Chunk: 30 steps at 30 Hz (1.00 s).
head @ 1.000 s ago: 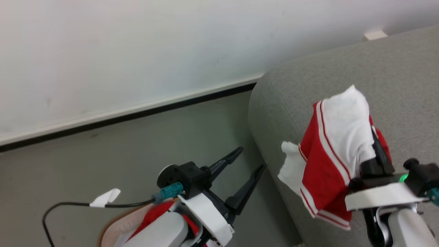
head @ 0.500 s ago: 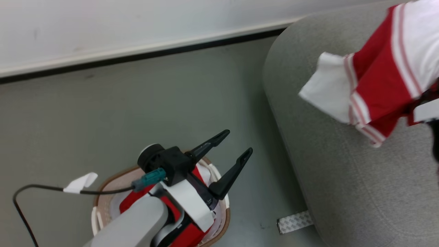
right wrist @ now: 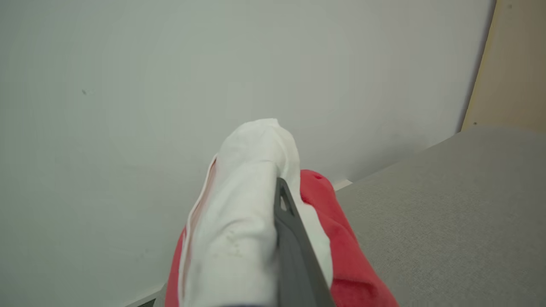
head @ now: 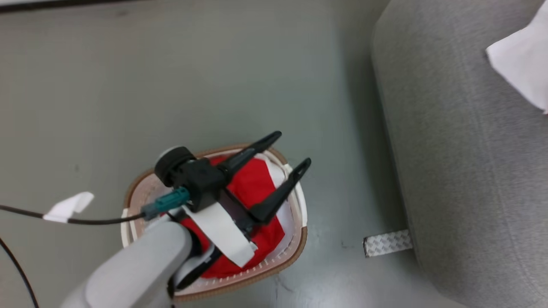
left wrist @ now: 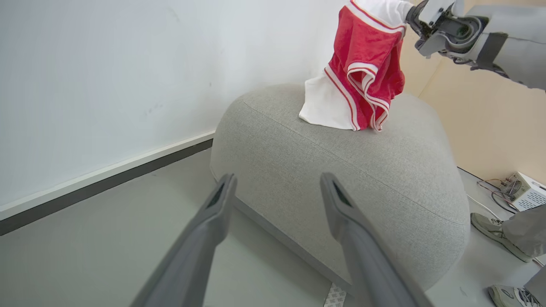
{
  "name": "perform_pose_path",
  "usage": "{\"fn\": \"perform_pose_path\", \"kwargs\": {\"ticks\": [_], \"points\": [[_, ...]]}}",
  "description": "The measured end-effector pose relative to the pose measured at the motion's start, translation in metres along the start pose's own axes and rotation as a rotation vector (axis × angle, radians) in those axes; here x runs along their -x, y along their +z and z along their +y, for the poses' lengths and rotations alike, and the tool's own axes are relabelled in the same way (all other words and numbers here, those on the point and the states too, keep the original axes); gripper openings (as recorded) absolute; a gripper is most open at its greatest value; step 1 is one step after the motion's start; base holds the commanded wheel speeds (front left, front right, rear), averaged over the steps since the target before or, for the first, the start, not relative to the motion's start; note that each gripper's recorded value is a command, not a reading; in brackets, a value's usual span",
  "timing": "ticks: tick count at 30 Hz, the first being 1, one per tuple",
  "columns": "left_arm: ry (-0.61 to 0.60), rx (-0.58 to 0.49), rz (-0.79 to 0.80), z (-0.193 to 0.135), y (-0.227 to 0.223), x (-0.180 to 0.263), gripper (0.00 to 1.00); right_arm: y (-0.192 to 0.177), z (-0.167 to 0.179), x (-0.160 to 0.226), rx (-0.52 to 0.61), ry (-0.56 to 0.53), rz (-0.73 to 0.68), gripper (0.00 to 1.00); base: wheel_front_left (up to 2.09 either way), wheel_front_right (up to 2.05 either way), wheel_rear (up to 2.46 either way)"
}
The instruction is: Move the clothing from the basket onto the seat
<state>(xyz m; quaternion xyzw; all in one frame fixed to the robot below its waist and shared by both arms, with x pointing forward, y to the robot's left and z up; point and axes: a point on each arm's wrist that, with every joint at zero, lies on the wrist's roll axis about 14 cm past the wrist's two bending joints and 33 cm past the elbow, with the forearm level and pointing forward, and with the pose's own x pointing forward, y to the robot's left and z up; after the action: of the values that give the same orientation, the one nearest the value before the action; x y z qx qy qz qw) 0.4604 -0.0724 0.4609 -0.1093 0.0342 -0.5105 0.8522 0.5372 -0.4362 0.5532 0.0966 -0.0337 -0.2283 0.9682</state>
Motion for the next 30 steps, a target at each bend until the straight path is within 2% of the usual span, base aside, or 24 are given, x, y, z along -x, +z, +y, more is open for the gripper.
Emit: {"fn": "perform_pose_path", "kwargs": {"ticks": [5, 8, 11, 14, 16, 19, 20, 26, 30], "points": [[0.032, 0.019, 0.021, 0.019, -0.016, 0.007, 1.0, -0.075, -0.022, 0.004, 0.116, -0.065, 0.237, 0.0, 0.0, 0.0, 0.0], [0.043, 0.024, 0.027, 0.022, -0.02, 0.011, 1.0, -0.111, -0.036, 0.015, 0.14, -0.109, 0.367, 0.0, 0.0, 0.0, 0.0], [0.051, 0.026, 0.032, 0.025, -0.022, 0.013, 1.0, -0.137, -0.042, 0.027, 0.148, -0.135, 0.46, 0.0, 0.0, 0.0, 0.0], [0.058, 0.024, 0.035, 0.028, -0.024, 0.015, 1.0, -0.145, -0.044, 0.03, 0.151, -0.148, 0.489, 0.0, 0.0, 0.0, 0.0], [0.062, 0.022, 0.031, 0.029, -0.023, 0.015, 1.0, -0.145, -0.045, 0.03, 0.165, -0.15, 0.493, 0.12, 0.0, 0.0, 0.0], [0.074, 0.023, 0.024, 0.03, -0.02, 0.016, 1.0, -0.143, -0.044, 0.034, 0.171, -0.15, 0.5, 0.5, 0.0, 0.0, 0.0], [0.077, 0.023, 0.025, 0.029, -0.019, 0.017, 1.0, -0.141, -0.043, 0.035, 0.171, -0.148, 0.499, 1.0, 0.0, 0.0, 0.0], [0.084, 0.002, 0.016, 0.015, -0.006, 0.02, 1.0, -0.125, -0.041, 0.05, 0.149, -0.14, 0.523, 1.0, 0.0, 0.0, 0.0], [0.117, -0.017, -0.005, 0.009, 0.012, 0.023, 1.0, -0.103, -0.042, 0.061, 0.194, -0.113, 0.51, 1.0, 0.0, 0.0, 0.0]]}}
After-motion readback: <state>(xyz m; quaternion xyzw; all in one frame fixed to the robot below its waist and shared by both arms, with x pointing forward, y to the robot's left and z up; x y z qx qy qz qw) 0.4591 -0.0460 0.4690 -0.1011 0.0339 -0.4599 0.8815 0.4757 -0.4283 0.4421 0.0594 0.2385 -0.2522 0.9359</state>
